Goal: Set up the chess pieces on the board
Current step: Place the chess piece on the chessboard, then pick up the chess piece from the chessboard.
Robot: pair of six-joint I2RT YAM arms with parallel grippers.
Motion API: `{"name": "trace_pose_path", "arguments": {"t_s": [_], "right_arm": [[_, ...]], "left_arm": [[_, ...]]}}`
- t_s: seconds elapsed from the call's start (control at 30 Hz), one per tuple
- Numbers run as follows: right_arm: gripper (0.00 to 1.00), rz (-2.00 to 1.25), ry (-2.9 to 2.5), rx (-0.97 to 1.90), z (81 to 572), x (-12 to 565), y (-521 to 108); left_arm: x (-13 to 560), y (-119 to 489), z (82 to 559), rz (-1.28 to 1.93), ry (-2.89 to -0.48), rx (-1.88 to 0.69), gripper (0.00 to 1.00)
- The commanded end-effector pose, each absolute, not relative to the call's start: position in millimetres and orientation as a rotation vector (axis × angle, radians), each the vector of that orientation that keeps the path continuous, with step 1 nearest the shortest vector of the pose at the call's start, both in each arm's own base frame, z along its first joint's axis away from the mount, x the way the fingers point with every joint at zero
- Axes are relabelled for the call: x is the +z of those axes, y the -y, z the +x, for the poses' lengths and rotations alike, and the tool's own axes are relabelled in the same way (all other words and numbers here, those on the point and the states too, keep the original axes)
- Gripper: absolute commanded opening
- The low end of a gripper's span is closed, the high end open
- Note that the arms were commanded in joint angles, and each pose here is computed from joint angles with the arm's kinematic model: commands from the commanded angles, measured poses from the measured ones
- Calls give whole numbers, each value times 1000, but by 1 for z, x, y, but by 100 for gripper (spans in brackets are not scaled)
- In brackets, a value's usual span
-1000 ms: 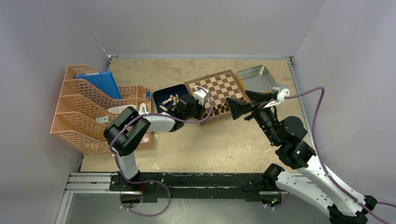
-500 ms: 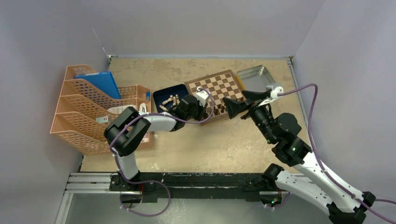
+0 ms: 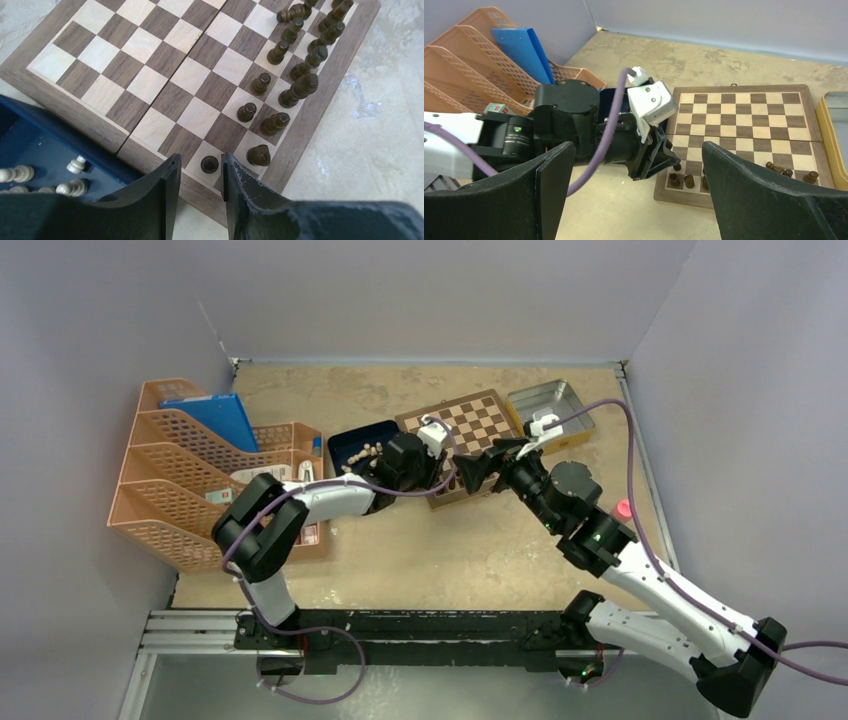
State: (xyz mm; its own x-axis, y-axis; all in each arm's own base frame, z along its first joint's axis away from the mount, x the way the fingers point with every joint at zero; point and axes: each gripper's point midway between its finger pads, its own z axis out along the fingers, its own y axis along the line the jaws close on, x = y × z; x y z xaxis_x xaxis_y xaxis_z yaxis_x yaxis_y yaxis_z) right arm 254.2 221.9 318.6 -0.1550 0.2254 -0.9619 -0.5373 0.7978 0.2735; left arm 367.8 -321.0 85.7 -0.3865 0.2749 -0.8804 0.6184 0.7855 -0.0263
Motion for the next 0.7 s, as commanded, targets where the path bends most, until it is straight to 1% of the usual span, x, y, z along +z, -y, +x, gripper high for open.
{"name": "trace_pose_path", "arguments": {"t_s": [0.0, 0.1, 0.23, 0.33, 0.43, 0.57, 0.67], "right_arm": [[99, -193, -1532, 728, 257, 361, -224], [99, -146, -1554, 703, 266, 369, -223], [99, -86, -1568, 639, 281, 374, -219], [99, -51, -1590, 561, 295, 370, -216], [99, -41, -1630, 472, 312, 357, -217], [98, -56, -1663, 396, 331, 354, -219], [95, -79, -1690, 347, 354, 350, -211]], "left_arm": [[140, 319, 368, 566, -1933, -474, 35], [163, 312, 358, 495, -1988, -502, 37], [182, 298, 337, 441, -2057, -539, 43], [202, 287, 323, 400, -2087, -569, 56], [220, 276, 303, 399, -2093, -609, 65], [240, 261, 273, 413, -2069, -672, 69], [252, 250, 252, 440, -2045, -710, 70]]}}
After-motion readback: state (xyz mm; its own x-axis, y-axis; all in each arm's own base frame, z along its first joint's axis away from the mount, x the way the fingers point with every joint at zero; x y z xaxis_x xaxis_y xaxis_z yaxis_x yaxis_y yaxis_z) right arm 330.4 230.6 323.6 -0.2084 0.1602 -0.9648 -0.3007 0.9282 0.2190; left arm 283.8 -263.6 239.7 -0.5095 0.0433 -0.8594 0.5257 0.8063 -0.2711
